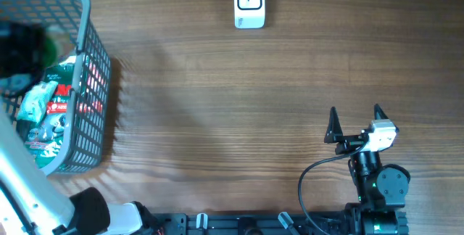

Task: Scan the item barcode
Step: 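Lift the jar out with the left gripper and carry it toward the scanner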

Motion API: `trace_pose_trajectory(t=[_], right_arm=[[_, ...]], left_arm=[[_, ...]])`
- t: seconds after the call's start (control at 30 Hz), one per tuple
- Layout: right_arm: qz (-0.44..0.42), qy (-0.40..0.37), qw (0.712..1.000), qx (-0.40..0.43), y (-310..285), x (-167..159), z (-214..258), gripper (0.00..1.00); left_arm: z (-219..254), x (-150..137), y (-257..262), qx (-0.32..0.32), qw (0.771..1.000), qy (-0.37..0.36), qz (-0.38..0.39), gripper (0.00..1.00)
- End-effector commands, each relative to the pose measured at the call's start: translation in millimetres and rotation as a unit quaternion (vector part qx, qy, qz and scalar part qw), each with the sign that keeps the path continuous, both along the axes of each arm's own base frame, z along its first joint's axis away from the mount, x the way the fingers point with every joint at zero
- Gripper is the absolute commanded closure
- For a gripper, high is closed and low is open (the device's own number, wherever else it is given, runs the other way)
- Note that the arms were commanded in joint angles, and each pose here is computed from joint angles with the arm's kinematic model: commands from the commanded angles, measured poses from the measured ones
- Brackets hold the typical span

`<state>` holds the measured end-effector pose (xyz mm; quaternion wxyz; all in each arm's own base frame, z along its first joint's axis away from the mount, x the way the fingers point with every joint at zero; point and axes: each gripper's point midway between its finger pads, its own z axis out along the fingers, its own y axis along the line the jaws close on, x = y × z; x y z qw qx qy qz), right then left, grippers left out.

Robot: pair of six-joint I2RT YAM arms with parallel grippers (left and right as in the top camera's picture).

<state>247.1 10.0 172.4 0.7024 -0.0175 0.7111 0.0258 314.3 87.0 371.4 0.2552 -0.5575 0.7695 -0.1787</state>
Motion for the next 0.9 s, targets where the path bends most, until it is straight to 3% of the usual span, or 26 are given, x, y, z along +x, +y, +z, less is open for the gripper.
trace_pose_trajectory(t=[0.0, 0.27, 0.6, 0.67, 0.87], right_arm=[[-0.009, -0.002, 1.000, 0.008, -3.6, 0.1, 0.9, 0.00], [-0.009, -0.002, 1.000, 0.008, -3.6, 0.1, 0.9, 0.00], [-0.009, -0.002, 1.000, 0.008, -3.6, 0.1, 0.9, 0.00], [-0.009, -0.002, 1.000, 0.008, -3.6, 0.1, 0.9, 0.00], [-0.009, -0.002, 1.000, 0.008, -3.6, 0.1, 0.9, 0.00]], left_arm=[[14.5, 10.5, -60.5, -0.012, 0.995, -0.031, -0.092, 0.53], [-4.1, 11.4, -172.6, -0.003, 0.965, 0.004, -0.263, 0.52], [-107.9, 13.4, -290.5, 0.094, 0.903, 0.156, -0.389, 0.53], [-151.4, 13.4, -312.9, 0.117, 0.873, 0.211, -0.425, 0.52], [-232.8, 15.8, -345.7, 0.160, 0.805, 0.282, -0.496, 0.53]])
